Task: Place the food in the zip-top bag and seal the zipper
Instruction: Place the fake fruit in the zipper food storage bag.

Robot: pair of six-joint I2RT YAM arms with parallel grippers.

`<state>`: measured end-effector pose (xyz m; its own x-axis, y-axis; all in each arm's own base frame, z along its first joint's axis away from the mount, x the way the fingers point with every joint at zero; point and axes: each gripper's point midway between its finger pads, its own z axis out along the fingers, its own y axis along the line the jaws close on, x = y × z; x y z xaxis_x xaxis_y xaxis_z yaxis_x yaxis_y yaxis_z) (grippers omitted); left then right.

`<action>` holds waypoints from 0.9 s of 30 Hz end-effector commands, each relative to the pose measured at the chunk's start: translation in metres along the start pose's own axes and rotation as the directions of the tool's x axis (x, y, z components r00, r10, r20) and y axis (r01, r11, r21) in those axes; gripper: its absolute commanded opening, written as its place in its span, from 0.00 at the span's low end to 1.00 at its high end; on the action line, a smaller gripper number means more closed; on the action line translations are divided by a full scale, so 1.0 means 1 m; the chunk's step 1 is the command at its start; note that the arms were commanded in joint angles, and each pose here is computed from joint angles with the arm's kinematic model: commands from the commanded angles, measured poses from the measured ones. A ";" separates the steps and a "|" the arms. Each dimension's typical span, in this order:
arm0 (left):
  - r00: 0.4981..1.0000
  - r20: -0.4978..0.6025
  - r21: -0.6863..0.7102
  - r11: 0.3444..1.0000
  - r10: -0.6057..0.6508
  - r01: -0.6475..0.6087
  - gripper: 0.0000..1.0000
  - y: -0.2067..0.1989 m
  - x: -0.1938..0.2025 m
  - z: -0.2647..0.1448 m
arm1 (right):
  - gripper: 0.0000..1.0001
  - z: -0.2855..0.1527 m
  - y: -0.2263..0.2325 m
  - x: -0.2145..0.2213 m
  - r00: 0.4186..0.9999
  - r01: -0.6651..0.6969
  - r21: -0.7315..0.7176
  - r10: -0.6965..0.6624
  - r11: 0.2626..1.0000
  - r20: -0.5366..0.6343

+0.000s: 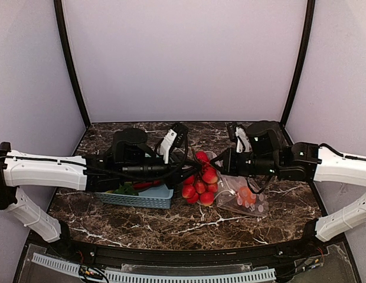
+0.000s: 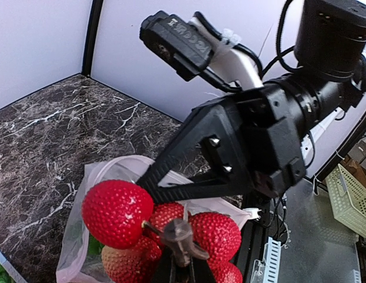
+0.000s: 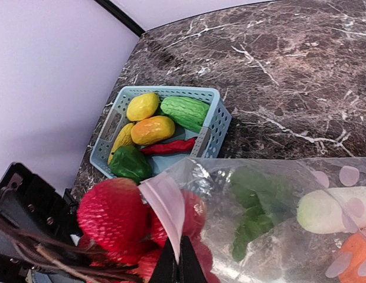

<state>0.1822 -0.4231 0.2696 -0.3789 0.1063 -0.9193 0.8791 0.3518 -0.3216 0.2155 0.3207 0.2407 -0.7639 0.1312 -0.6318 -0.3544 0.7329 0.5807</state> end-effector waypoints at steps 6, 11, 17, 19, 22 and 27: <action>0.996 0.084 -0.100 0.995 0.021 -0.012 0.01 0.013 -0.035 0.023 | 0.00 -0.016 0.042 -0.005 0.996 0.084 -0.221 -0.081 0.972 0.023; 0.989 0.146 -0.104 0.995 0.022 -0.006 0.01 0.016 -0.047 0.034 | 0.00 -0.023 0.049 -0.004 0.996 0.089 -0.264 -0.087 0.960 0.018; 0.965 0.262 -0.129 0.992 0.028 0.006 0.01 0.018 -0.070 0.029 | 0.00 -0.020 0.044 0.001 0.998 0.063 -0.245 -0.066 0.968 -0.008; 0.954 0.296 -0.139 0.990 0.037 0.005 0.01 0.019 -0.077 0.024 | 0.00 -0.019 0.040 0.002 0.999 0.048 -0.228 -0.053 0.972 -0.013; 0.938 0.342 -0.152 0.988 0.047 0.006 0.01 0.020 -0.084 0.013 | 0.00 -0.020 0.033 0.003 1.000 0.008 -0.196 -0.012 0.981 -0.020; 0.918 0.394 -0.150 0.989 0.049 0.012 0.01 0.018 -0.094 0.003 | 0.00 -0.028 0.037 -0.002 0.998 -0.064 -0.211 0.061 0.975 -0.019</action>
<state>0.2308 -0.4473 0.2790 -0.3048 -0.0373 -0.9517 0.8202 0.4977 -0.2822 0.2058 0.3244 0.2711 -0.7479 0.1574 -0.6449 -0.4306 0.6244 0.6517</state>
